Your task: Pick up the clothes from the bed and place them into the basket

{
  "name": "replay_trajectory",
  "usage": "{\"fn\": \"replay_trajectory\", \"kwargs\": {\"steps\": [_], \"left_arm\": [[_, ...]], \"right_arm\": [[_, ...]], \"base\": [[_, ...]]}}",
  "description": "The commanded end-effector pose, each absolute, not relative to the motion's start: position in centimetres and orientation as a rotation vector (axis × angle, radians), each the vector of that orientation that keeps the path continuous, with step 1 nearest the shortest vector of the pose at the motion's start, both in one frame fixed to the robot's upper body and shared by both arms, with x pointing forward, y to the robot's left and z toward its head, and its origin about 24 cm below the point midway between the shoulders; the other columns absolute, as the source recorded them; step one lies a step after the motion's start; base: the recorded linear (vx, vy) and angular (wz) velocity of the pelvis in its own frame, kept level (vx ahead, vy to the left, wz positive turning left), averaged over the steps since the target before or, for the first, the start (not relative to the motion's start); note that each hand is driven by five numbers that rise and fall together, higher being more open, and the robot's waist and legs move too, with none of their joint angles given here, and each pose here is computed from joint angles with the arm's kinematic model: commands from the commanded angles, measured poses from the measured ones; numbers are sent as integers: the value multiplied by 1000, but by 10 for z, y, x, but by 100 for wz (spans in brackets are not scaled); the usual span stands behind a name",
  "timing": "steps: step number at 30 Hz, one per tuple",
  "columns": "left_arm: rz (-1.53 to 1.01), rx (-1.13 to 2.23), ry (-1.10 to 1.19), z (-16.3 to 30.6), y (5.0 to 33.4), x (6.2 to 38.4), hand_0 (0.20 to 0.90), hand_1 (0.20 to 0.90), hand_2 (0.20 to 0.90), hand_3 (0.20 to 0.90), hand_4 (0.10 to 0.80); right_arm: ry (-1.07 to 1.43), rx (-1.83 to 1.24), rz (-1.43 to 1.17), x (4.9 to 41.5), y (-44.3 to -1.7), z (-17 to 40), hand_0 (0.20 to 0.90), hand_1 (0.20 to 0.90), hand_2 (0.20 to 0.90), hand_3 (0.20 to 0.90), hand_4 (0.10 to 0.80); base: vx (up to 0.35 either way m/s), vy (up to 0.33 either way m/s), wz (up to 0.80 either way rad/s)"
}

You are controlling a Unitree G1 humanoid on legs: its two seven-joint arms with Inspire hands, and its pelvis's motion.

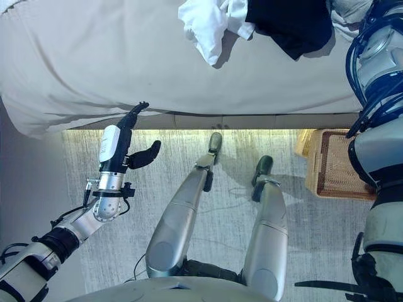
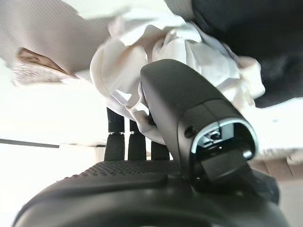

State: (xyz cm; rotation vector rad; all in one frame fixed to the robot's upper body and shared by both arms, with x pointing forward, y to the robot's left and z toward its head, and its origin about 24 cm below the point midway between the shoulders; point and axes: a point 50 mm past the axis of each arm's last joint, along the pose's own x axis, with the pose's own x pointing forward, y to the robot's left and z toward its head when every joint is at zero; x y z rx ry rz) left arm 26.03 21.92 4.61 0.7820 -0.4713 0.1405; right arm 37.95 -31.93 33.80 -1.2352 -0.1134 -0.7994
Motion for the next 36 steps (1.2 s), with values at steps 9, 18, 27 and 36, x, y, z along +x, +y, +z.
{"fn": "replay_trajectory", "kwargs": {"steps": [9,18,27,36], "left_arm": [[331,625,-437,58,245,264,900,900,900,900,800],[294,693,-383,45,242,261,900,900,900,900,800],[156,833,-432,55,236,265,900,900,900,900,800],[140,952,-445,66,247,272,900,900,900,900,800]], "right_arm": [[-260,-1024,-758,361,-340,356,300,300,300,200,100],[-198,-844,-743,354,-364,322,300,300,300,200,100],[-166,-799,-741,337,-386,282,300,300,300,200,100],[-186,-817,-697,326,-388,260,300,300,300,200,100]], "base": [[-2,-1,-1],[42,12,-3],[71,30,-11],[68,51,-16]]}}
